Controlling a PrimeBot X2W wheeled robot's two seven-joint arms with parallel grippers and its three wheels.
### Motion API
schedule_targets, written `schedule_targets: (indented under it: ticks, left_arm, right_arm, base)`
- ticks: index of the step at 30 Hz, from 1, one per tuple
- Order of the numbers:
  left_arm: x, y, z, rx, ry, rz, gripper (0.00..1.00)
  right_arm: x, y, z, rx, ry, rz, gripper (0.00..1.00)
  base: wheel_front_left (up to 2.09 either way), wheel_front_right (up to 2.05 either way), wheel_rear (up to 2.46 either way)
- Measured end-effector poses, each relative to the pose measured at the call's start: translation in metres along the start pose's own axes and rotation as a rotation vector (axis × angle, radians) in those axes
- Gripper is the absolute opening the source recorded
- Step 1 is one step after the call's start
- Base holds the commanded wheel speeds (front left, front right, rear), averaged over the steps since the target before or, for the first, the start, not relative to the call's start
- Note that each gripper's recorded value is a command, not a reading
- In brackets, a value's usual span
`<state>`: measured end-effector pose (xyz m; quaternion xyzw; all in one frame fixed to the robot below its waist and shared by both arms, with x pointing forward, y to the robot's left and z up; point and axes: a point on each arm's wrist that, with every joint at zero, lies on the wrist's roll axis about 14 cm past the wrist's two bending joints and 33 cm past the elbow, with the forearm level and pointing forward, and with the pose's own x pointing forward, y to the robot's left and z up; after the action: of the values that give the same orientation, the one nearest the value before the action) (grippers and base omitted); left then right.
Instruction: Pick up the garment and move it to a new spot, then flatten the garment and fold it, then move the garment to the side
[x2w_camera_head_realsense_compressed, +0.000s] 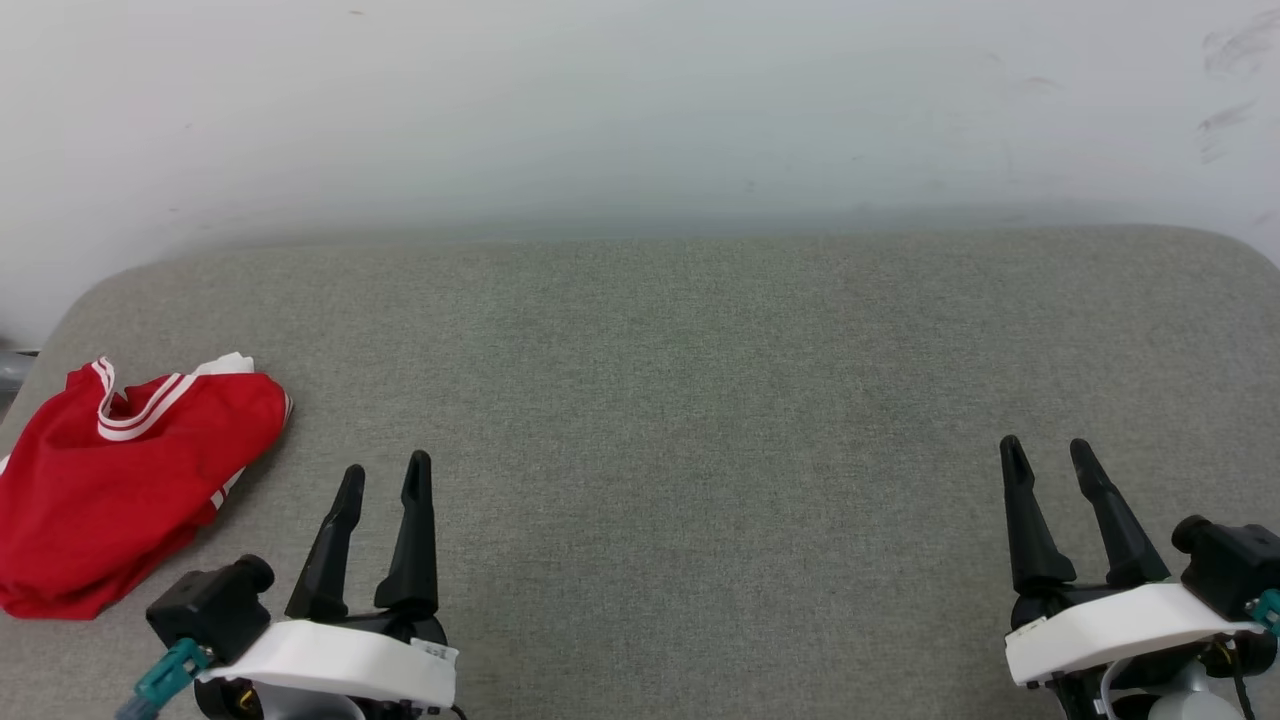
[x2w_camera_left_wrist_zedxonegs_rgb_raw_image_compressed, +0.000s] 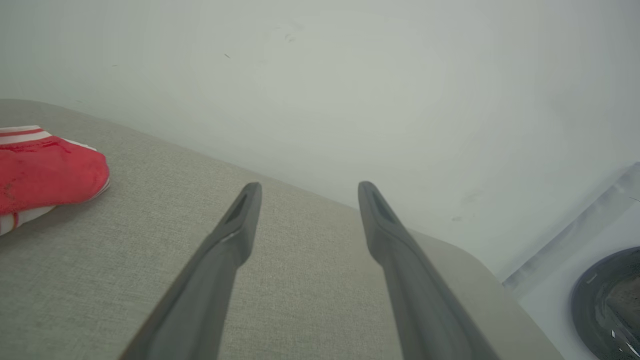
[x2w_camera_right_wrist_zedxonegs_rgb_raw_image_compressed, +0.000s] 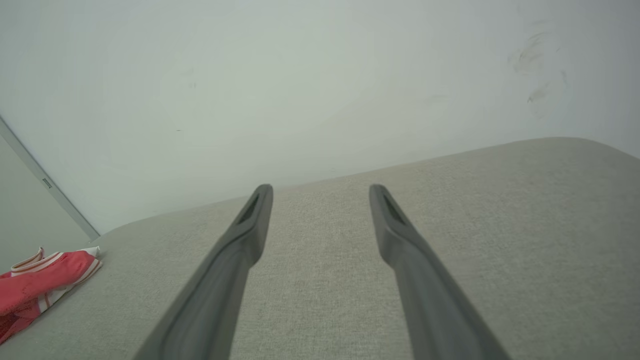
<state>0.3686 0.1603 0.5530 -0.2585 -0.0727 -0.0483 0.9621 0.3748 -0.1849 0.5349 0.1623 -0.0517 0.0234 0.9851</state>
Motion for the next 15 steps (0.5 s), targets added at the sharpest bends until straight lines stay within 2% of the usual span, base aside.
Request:
schedule_targets:
  ticks: [15]
  left_arm:
    - [-0.001, -0.023, -0.015, 0.248, 0.035, -0.055, 1.0]
  right_arm:
    - [-0.002, 0.004, 0.0, -0.192, -0.011, 0.029, 1.0]
  base:
    - [0.0, 0.0, 0.0]
